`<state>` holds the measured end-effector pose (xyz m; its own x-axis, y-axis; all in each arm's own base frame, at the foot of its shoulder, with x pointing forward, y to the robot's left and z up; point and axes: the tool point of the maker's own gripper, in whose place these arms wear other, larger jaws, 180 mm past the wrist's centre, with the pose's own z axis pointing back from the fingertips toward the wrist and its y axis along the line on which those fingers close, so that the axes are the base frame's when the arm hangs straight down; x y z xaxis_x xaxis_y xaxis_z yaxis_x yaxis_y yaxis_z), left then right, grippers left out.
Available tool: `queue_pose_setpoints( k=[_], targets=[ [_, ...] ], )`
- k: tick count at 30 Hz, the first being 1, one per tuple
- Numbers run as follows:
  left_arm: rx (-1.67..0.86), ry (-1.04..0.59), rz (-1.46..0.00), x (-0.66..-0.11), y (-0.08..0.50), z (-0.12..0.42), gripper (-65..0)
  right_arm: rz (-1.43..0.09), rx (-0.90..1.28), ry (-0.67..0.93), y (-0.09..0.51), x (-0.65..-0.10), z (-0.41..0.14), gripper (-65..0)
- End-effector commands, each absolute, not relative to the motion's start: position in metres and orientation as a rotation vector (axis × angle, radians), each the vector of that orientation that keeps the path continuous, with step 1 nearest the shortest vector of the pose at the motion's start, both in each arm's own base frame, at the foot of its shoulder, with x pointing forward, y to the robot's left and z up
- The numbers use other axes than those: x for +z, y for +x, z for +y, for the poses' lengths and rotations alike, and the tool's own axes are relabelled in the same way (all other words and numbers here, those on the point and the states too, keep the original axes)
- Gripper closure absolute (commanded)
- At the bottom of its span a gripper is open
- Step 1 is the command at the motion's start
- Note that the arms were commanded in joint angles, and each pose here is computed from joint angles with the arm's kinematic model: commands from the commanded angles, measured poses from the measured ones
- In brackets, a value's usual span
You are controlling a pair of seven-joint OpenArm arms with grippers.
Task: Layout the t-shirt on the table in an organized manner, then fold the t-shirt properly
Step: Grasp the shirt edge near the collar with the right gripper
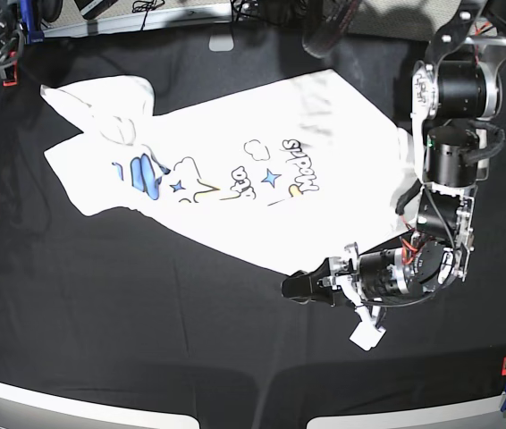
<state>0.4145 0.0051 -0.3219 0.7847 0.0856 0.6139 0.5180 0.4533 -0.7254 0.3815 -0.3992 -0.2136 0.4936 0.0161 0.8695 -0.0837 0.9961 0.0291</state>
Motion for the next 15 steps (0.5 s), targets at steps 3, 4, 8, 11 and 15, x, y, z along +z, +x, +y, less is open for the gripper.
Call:
queue_pose_setpoints(
  k=[3, 4, 8, 11, 15],
  targets=[
    [-0.309, -1.104, -0.708, -0.298, 0.428, 0.005, -22.2, -0.997, 0.078, 0.038, 0.376, -0.208, -0.406, -37.6],
    [-0.309, -1.104, -0.708, -0.298, 0.428, 0.005, -22.2, -0.956, 0.079, 0.048, 0.372, -0.216, -0.403, -37.6],
    [-0.309, -1.104, -0.708, -0.298, 0.428, 0.005, -22.2, -0.912, 0.075, 0.132, 0.363, -0.243, -0.385, -37.5],
    [-0.309, -1.104, -0.708, -0.298, 0.428, 0.005, -22.2, -0.864, 0.062, 0.184, 0.354, -0.273, -0.367, -37.5],
    [-0.310, -1.104, -0.708, -0.298, 0.428, 0.005, -22.2, -0.815, 0.043, 0.241, 0.341, -0.305, -0.347, -37.5]
  ],
)
